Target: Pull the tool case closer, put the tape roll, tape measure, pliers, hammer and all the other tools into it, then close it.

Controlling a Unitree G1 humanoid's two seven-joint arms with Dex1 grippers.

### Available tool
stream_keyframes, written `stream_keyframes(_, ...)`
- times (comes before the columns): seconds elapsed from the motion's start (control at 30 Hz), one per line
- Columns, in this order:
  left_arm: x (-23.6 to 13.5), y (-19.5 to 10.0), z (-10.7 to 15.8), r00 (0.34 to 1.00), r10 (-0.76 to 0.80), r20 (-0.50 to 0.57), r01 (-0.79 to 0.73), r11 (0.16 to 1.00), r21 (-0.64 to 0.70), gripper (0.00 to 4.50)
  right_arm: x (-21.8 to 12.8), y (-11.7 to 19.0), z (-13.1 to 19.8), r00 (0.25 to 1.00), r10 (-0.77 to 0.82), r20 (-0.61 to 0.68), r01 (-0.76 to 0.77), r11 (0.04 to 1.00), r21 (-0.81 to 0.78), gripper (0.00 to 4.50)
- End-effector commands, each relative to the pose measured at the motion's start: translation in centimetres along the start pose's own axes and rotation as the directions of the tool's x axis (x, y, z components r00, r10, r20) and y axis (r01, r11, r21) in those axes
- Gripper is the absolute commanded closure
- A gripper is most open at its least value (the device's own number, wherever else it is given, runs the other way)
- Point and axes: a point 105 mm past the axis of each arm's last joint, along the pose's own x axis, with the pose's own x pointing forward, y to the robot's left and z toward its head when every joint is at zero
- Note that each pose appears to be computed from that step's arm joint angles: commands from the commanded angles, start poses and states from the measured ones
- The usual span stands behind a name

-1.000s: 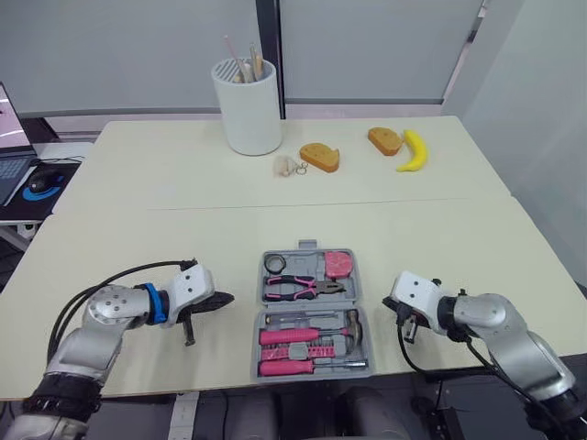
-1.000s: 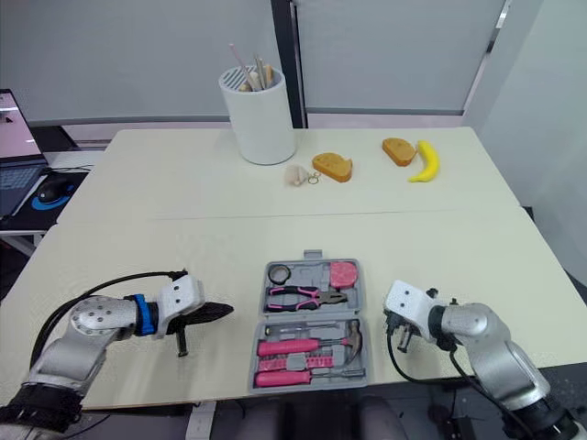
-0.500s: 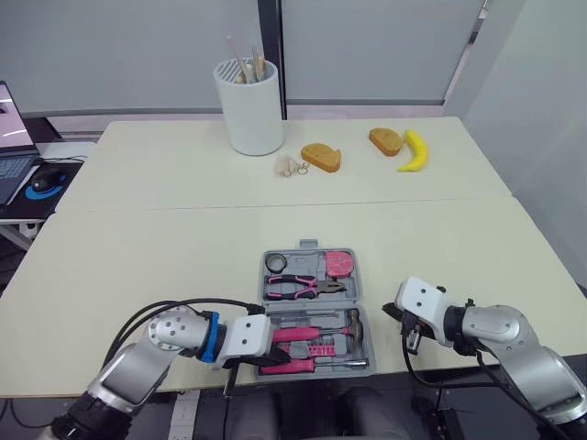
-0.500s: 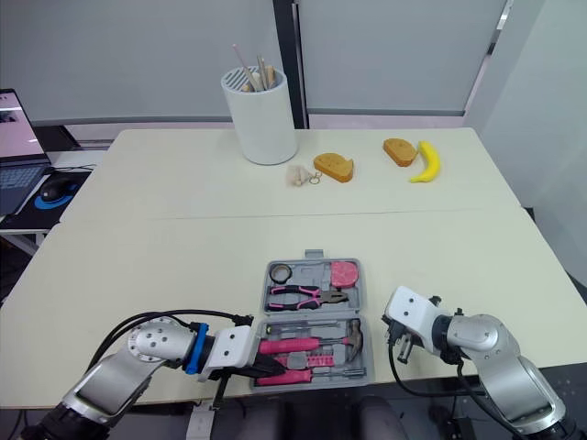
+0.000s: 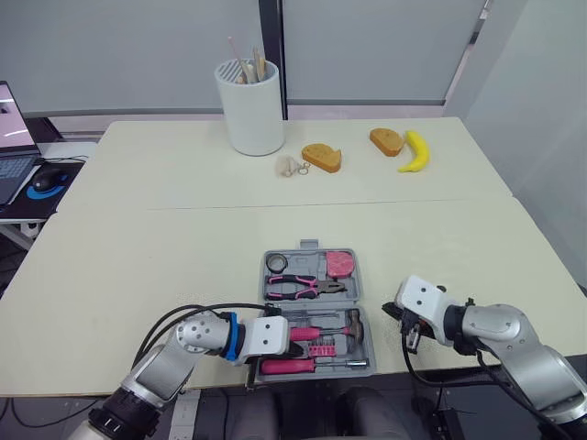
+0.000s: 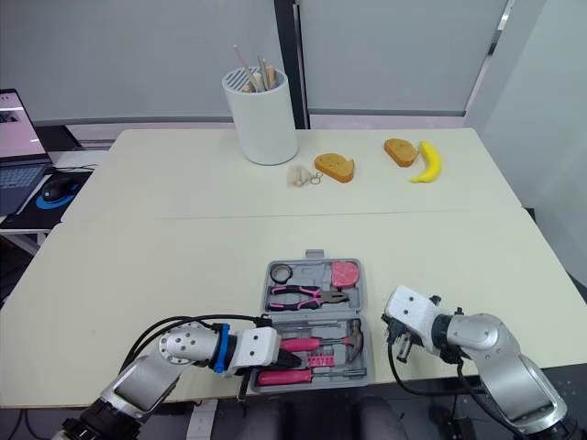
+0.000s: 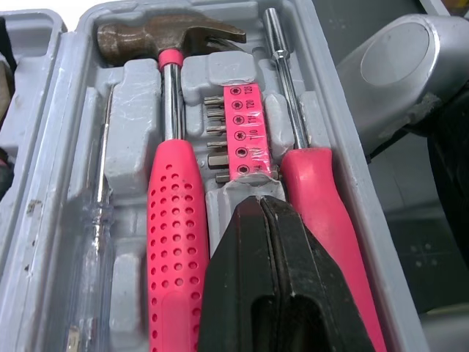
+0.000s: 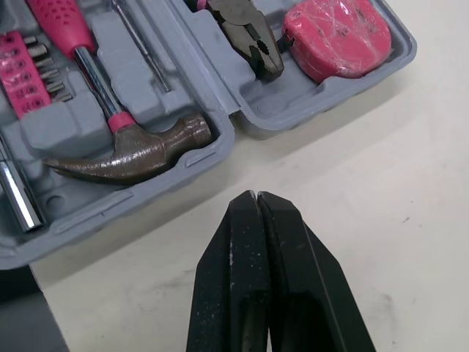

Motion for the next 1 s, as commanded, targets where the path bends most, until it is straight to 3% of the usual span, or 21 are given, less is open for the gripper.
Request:
stream_keyframes(0.03,0.1,-0.5,-1.7,0.997,-0.022,-0.072,0.02,0.999,-0.028,4.5,-0.9,-1.8,2.1,0.998,0.016,0.062,-0.025,0.991,0.134,4.06)
stream_keyframes(0.23,0.4,-0.7,-2.4,0.994,-0.043,-0.104,0.04,0.999,-0.025,4.5,0.3,-5.3,3.5,0.999,0.035,0.017,-0.038,0.913,0.406,2.77)
stream_keyframes(0.37,0.5,-0.8,-2.6,0.992,-0.054,-0.117,0.052,0.998,-0.02,4.5,1.6,-6.1,4.2,0.999,0.047,0.002,-0.042,0.86,0.509,1.81)
stream_keyframes(0.57,1.1,-0.6,-2.9,0.991,-0.048,-0.123,0.046,0.999,-0.02,4.5,4.4,-7.4,3.8,0.999,0.031,-0.031,-0.005,0.781,0.625,0.01)
stream_keyframes(0.7,1.3,-0.5,-3.0,0.991,-0.047,-0.125,0.045,0.999,-0.02,4.5,5.9,-7.8,3.0,0.998,0.027,-0.062,0.021,0.747,0.664,0.01)
stream_keyframes(1.0,1.1,-0.8,-4.1,0.985,-0.067,-0.161,0.063,0.998,-0.026,4.5,9.1,-6.9,3.8,0.991,0.13,0.033,-0.11,0.648,0.754,0.01)
